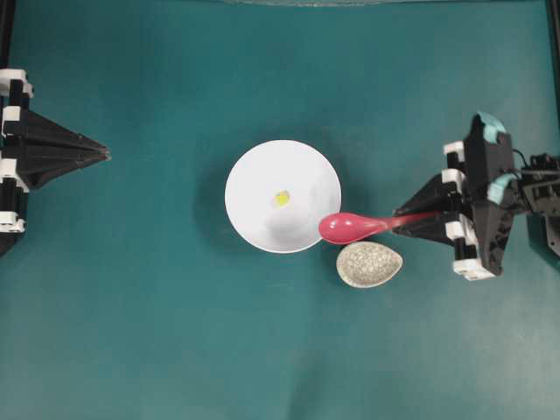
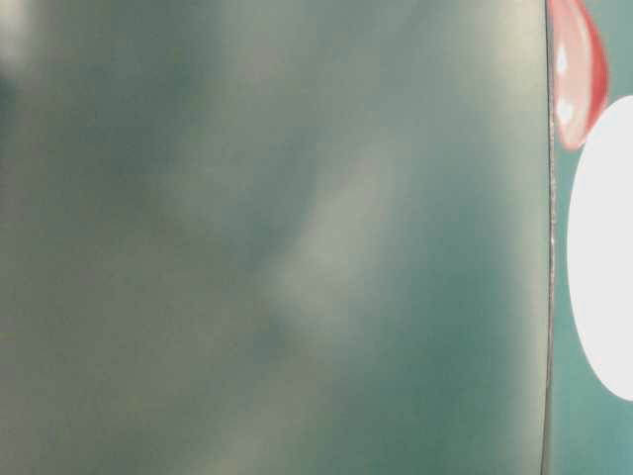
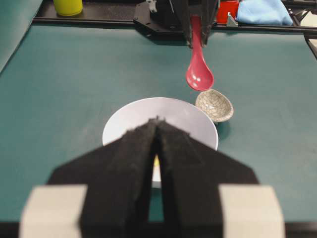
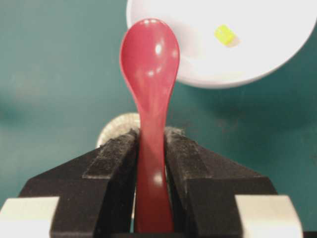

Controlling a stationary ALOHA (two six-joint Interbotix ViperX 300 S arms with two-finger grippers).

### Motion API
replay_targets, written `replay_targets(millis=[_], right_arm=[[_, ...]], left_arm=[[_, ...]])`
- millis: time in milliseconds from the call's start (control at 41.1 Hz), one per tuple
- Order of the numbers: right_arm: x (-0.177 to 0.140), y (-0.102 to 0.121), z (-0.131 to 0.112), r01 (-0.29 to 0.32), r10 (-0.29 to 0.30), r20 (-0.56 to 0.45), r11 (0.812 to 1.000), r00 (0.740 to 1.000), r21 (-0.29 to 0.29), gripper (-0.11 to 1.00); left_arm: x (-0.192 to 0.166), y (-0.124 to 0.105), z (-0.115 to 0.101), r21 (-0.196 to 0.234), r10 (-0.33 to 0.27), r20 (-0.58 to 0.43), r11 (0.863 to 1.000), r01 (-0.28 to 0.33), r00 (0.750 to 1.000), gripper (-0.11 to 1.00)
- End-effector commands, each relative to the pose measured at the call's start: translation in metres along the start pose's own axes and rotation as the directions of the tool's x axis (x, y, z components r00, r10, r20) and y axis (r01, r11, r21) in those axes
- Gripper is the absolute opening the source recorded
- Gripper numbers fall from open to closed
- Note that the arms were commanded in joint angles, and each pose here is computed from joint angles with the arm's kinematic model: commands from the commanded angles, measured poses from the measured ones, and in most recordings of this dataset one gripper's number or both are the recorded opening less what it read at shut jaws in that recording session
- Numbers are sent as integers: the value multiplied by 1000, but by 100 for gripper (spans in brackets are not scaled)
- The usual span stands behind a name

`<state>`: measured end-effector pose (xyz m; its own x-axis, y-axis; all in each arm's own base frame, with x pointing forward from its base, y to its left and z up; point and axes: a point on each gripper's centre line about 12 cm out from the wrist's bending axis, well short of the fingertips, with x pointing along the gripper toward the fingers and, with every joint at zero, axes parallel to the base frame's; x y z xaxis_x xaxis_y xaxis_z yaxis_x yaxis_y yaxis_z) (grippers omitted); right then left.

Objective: Scoop the yellow hexagonal prism block from the bowl with a spoon using the right arm.
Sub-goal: 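Lift the red spoon and carry it over the white bowl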

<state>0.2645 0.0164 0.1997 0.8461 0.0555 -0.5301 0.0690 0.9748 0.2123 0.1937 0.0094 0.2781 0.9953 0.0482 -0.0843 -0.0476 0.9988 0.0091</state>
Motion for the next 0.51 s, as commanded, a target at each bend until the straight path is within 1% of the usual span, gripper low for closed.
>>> replay_targets(millis=[0, 97, 292, 438, 486], right_arm=[[-3, 1, 19, -11, 11, -14, 1000, 1000, 15, 24], [-4, -1, 27, -17, 19, -72, 999, 997, 34, 24], [-3, -13, 48, 0, 20, -181, 994, 983, 107, 24], [1, -26, 64, 32, 17, -272, 984, 962, 178, 24], [4, -28, 68, 39, 18, -300, 982, 954, 183, 24]], left_arm=[[2, 0, 8, 5, -2, 17, 1000, 2, 1000, 0], [2, 0, 7, 3, -2, 14, 1000, 2, 1000, 0], [2, 0, 8, 3, -2, 17, 1000, 2, 1000, 0], [2, 0, 8, 3, -2, 17, 1000, 2, 1000, 0], [2, 0, 8, 3, -2, 17, 1000, 2, 1000, 0]])
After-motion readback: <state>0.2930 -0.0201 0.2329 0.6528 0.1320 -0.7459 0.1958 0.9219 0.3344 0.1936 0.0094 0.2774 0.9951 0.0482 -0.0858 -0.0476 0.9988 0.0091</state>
